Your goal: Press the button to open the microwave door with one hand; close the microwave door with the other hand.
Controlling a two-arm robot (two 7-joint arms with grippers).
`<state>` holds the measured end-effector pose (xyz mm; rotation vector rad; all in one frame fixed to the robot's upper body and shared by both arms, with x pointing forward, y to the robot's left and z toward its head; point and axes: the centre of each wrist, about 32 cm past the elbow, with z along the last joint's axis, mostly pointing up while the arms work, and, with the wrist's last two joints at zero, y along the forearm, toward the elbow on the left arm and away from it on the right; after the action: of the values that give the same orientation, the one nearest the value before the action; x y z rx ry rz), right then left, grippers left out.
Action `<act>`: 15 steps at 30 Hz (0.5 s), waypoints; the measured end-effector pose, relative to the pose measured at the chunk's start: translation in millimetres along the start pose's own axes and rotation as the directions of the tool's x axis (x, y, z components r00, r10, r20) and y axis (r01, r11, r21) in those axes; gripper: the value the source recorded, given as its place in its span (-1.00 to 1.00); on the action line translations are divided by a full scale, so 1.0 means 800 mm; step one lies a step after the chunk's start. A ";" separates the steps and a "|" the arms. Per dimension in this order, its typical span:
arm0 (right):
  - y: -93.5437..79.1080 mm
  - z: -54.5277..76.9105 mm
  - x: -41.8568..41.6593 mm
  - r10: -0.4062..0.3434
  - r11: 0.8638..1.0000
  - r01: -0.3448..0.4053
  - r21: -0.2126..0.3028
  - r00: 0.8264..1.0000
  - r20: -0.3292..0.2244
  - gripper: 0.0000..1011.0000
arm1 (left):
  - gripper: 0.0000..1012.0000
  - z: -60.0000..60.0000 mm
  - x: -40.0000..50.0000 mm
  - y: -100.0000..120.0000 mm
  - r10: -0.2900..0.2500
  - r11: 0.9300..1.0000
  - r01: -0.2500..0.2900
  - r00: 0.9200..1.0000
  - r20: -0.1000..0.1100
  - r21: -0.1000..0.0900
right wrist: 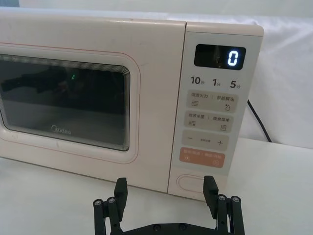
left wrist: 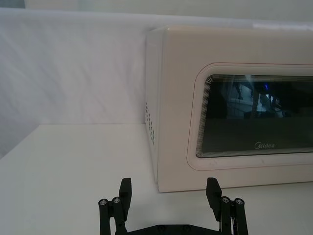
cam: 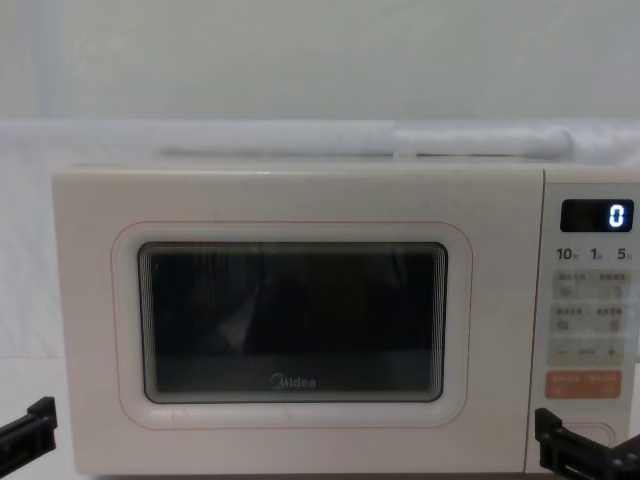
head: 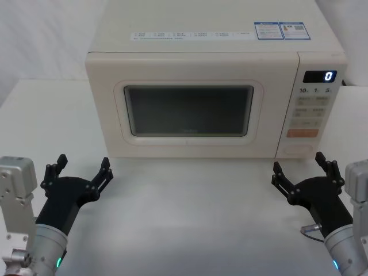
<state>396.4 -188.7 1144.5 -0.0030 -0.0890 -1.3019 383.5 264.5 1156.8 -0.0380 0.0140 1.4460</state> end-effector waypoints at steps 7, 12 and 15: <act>0.000 0.000 0.000 0.000 1.000 0.000 0.000 1.000 0.000 0.98 | 0.98 0.000 0.000 0.000 0.000 1.000 0.000 1.000 0.000 0.000; 0.000 0.000 0.000 0.000 1.000 0.000 0.000 1.000 0.000 0.98 | 0.98 0.000 0.000 0.000 0.000 1.000 0.000 1.000 0.000 0.000; 0.000 0.000 0.000 0.000 1.000 0.000 0.000 1.000 0.000 0.98 | 0.98 0.000 0.000 0.000 0.000 1.000 0.000 1.000 0.000 0.000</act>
<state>396.4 -188.7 1144.5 -0.0031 -0.0889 -1.3019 383.5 264.5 1156.8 -0.0380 0.0140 1.4460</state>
